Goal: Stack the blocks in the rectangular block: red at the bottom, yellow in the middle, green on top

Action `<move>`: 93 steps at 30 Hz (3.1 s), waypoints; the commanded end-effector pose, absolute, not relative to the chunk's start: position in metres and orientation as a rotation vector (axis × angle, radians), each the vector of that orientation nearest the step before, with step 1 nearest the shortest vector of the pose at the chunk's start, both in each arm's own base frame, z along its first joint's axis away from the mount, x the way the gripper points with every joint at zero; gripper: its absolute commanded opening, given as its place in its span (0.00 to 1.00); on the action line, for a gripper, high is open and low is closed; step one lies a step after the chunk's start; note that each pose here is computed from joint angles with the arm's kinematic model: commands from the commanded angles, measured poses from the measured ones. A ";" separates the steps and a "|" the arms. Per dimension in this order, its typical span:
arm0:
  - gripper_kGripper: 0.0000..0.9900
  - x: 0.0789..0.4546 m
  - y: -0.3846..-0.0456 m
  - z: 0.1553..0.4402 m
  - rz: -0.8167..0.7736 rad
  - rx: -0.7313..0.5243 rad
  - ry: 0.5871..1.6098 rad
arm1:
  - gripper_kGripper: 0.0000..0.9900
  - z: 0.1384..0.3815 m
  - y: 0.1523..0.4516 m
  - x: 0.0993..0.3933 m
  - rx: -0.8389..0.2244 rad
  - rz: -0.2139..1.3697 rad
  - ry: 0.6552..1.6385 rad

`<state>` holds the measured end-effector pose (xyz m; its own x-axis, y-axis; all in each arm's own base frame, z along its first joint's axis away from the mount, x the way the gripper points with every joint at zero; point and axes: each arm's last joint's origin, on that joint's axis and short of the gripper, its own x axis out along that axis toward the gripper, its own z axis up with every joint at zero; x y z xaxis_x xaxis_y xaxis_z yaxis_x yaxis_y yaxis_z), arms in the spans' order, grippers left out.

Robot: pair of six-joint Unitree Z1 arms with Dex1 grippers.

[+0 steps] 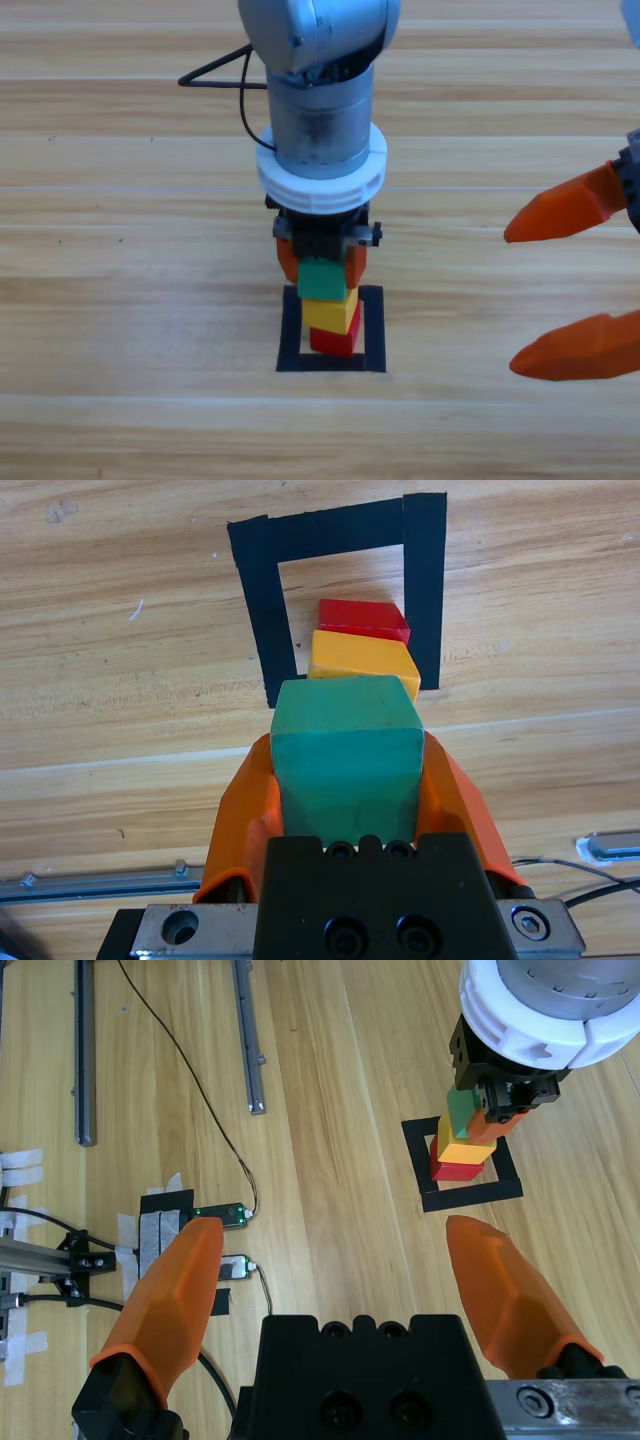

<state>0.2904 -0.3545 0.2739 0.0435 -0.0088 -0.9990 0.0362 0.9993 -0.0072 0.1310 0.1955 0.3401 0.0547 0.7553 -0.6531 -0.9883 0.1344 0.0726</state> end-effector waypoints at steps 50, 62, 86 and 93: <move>0.04 0.286 -0.371 0.244 -0.021 0.066 1.560 | 0.99 0.331 0.199 0.138 -0.449 1.382 0.704; 0.04 0.287 -0.368 0.239 -0.010 0.073 1.565 | 0.99 0.331 0.200 0.139 -0.449 1.381 0.705; 1.00 0.267 -0.340 0.329 -0.090 -0.066 1.401 | 0.99 0.333 0.197 0.136 -0.446 1.382 0.697; 1.00 0.214 -0.265 0.418 -0.173 -0.214 1.166 | 0.99 0.333 0.197 0.136 -0.448 1.378 0.697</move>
<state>0.2607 -0.3221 0.3661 0.2530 -0.1409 -0.9572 0.0201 0.9899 -0.1404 0.1312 0.1958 0.3400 0.0544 0.7549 -0.6535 -0.9875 0.1376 0.0767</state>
